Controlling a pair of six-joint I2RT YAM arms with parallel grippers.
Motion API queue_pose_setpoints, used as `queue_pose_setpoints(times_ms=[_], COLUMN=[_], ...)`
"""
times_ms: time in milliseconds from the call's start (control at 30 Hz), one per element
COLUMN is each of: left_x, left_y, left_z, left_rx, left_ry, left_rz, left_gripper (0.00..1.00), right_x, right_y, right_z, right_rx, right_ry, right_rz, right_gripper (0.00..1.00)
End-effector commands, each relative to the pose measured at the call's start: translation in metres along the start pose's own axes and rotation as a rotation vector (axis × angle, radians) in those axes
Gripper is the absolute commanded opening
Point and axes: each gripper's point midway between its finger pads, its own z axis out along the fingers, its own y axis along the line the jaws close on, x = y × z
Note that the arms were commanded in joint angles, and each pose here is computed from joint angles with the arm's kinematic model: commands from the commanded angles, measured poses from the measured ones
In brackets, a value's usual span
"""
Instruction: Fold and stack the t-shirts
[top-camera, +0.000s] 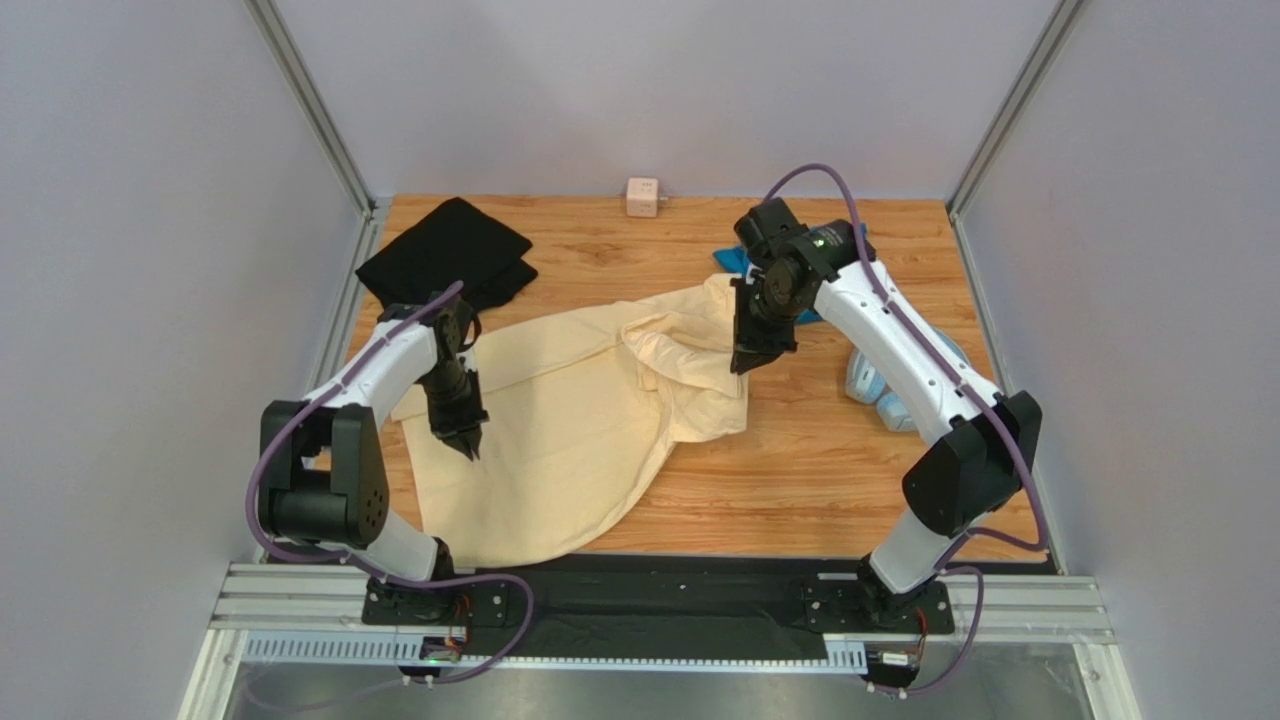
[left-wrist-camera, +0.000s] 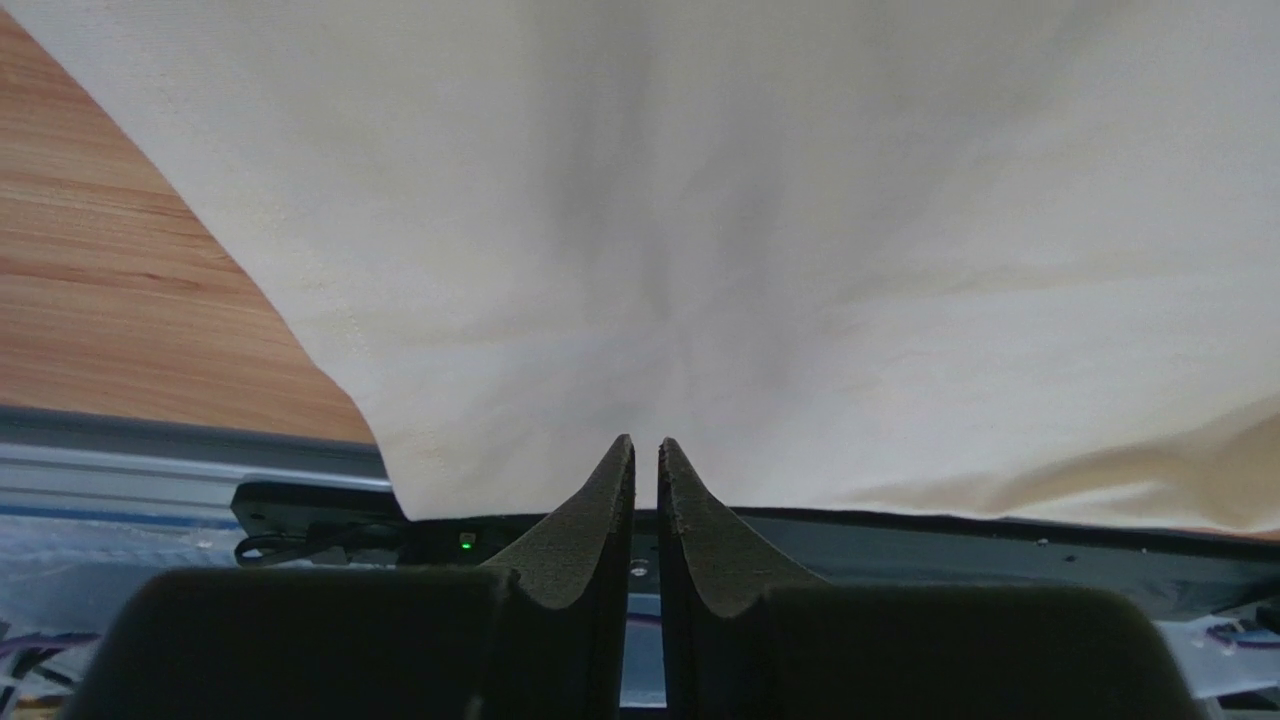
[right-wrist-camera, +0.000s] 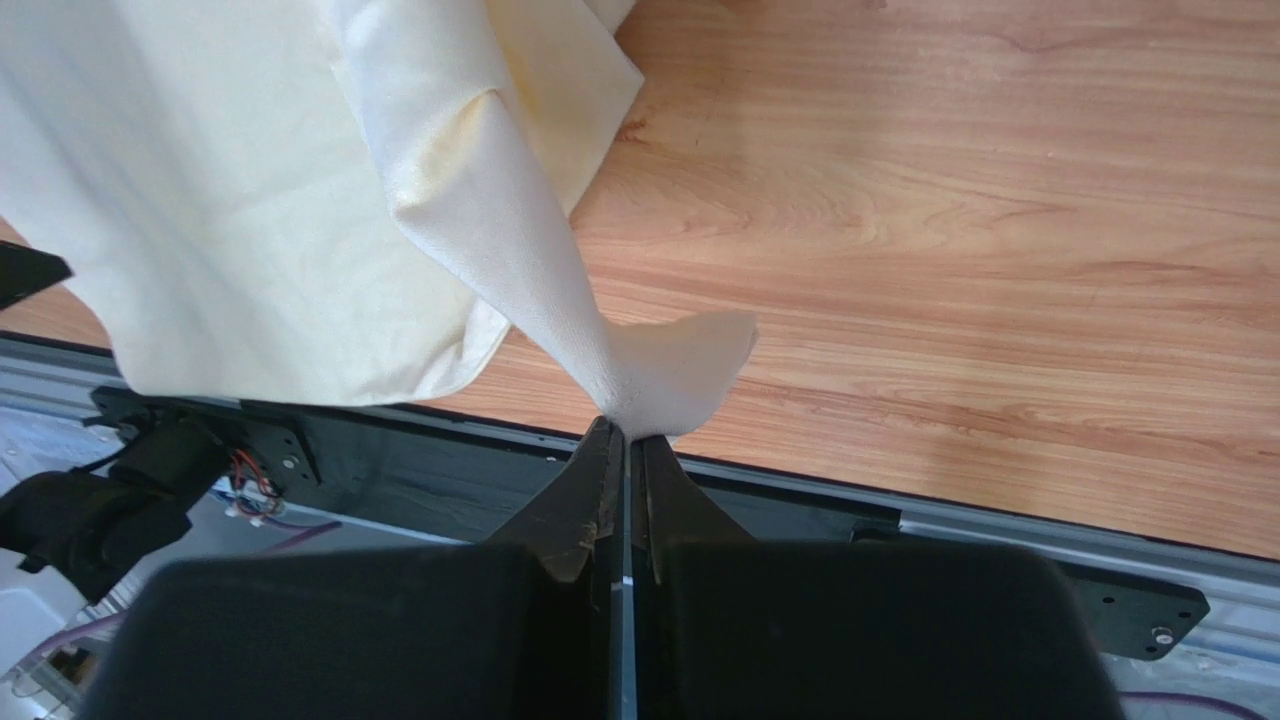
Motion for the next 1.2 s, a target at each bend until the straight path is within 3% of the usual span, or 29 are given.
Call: queue_pose_setpoints(times_ms=[0, 100, 333, 600, 800, 1000, 1167], left_x=[-0.027, -0.058, -0.120, -0.156, -0.182, -0.197, -0.212], left_y=[-0.010, -0.026, -0.042, -0.042, -0.053, -0.049, -0.052], left_z=[-0.007, -0.014, 0.011, 0.024, 0.026, 0.047, 0.038], left_rx=[0.021, 0.070, 0.017, -0.048, -0.026, -0.119, -0.167], left_ry=[-0.111, -0.186, -0.139, -0.148, -0.178, -0.082, -0.081], left_rz=[-0.065, -0.116, -0.159, -0.154, -0.153, -0.135, -0.095], left_gripper=[0.14, 0.00, 0.00, 0.00, 0.00, 0.00, 0.00], right_x=[-0.006, 0.006, 0.030, 0.050, 0.046, 0.032, 0.017], right_y=[0.008, 0.005, 0.002, 0.003, 0.007, 0.005, 0.008], right_z=[-0.047, -0.066, -0.097, -0.100, -0.102, -0.099, -0.092], right_rx=[-0.062, -0.087, -0.167, -0.218, -0.241, -0.238, -0.249], right_ry=[-0.109, -0.134, -0.184, -0.144, -0.144, -0.138, -0.104], right_rz=[0.011, 0.019, 0.039, 0.043, 0.026, 0.037, 0.047], right_gripper=[0.00, 0.00, 0.00, 0.00, 0.00, 0.00, 0.00])
